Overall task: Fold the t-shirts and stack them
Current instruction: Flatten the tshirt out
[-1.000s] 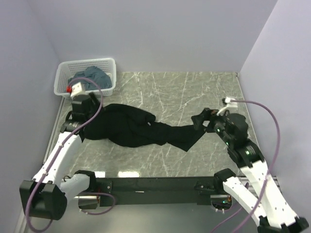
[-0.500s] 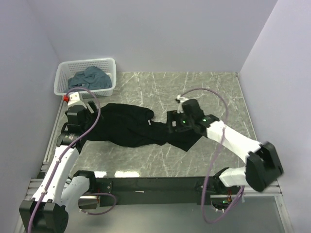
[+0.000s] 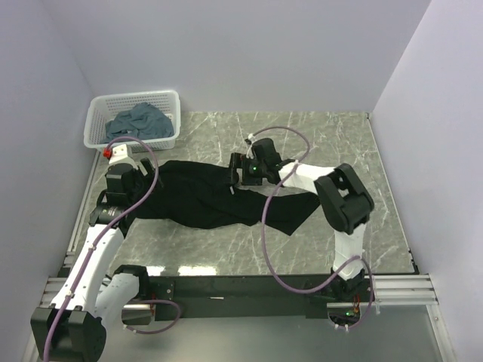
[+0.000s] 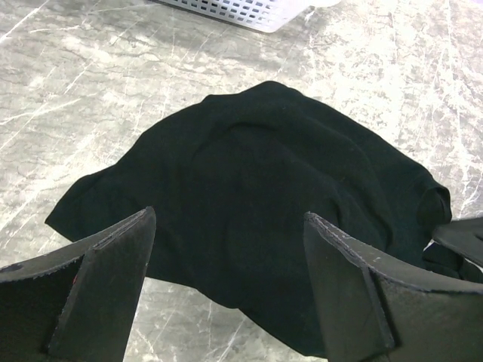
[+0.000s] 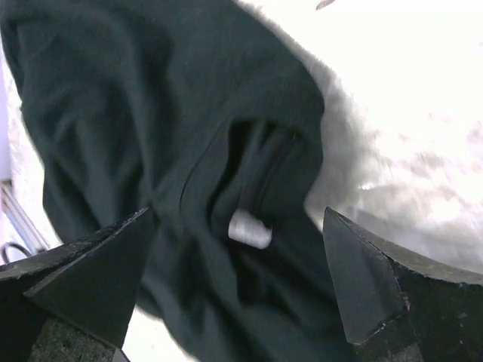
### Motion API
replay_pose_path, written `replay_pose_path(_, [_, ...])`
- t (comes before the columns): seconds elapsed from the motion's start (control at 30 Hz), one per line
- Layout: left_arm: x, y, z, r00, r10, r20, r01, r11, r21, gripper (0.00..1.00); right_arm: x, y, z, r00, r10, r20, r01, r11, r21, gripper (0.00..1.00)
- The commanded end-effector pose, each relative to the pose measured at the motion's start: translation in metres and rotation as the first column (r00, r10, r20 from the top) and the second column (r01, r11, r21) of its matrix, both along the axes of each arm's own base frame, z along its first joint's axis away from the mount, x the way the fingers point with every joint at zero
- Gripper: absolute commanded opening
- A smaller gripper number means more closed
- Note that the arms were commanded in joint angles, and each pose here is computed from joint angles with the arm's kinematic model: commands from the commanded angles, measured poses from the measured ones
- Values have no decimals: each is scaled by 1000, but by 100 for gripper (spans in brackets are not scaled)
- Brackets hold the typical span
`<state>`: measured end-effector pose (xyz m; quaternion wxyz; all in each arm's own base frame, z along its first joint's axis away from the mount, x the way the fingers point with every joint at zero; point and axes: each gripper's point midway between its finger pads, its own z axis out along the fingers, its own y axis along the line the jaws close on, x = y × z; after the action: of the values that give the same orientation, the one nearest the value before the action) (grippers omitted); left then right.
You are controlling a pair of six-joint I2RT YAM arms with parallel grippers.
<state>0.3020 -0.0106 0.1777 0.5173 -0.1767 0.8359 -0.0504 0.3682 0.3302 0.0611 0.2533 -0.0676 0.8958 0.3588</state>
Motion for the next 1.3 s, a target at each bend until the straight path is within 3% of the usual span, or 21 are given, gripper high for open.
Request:
replay_pose_path(0.0, [5,-4,12,999,-29,44,28,1000,6,84,24,25,20,1000,-13,25,10,993,117,99])
replay_pose_path(0.13, [6,-5,13,998,-37,47,37,999,3,84,31,32,1,1000,-12,-17,14,993,121,95])
replay_pose_path(0.23, [5,-5,12,998,-40,43,39,999,4,84,31,36,-4,1000,3,-24,1,990,139,80])
replay_pose_path(0.3, [5,-6,11,998,-42,43,41,999,5,84,32,37,-2,1000,13,-17,-11,991,135,59])
replay_pose_path(0.33, [5,-6,11,998,-42,43,42,999,6,84,32,37,0,1000,16,-11,-15,991,131,41])
replay_pose_path(0.4, [5,-6,12,998,-43,45,43,999,4,84,36,32,8,1000,6,18,-8,994,105,25])
replay_pose_path(0.43, [5,-6,12,998,-45,45,45,999,5,84,39,28,13,999,-3,37,-1,996,93,8])
replay_pose_path(0.47, [5,-6,12,998,-44,43,44,999,3,84,42,19,25,997,-15,72,9,997,77,0])
replay_pose_path(0.57, [4,-6,12,998,-44,43,44,999,4,84,50,-7,65,983,-64,174,58,998,38,0])
replay_pose_path(0.7, [3,-6,12,998,-44,43,43,999,5,84,77,-85,126,917,-239,320,255,967,-7,0])
replay_pose_path(0.8, [3,-7,11,998,-48,43,48,999,2,84,97,-155,143,838,-426,342,463,886,-30,0])
replay_pose_path(0.83, [3,-7,13,998,-48,48,48,999,1,84,110,-196,143,784,-519,341,564,824,-43,0])
replay_pose_path(0.9, [3,-7,11,998,-51,43,51,999,0,84,118,-232,133,737,-610,292,652,755,-71,1])
replay_pose_path(0.97, [3,-9,10,997,-60,41,60,998,-2,85,125,-268,120,687,-680,258,720,684,-117,33])
replay_pose_path(1.03, [4,-11,7,997,-68,32,68,998,-6,85,126,-280,117,679,-690,250,731,667,-143,62])
replay_pose_path(1.13, [5,-14,1,997,-82,8,82,997,-16,85,116,-276,120,701,-666,255,708,691,-145,74])
replay_pose_path(1.27, [7,-28,-8,990,-139,-24,137,988,-66,85,82,-241,112,800,-542,258,588,793,-161,75])
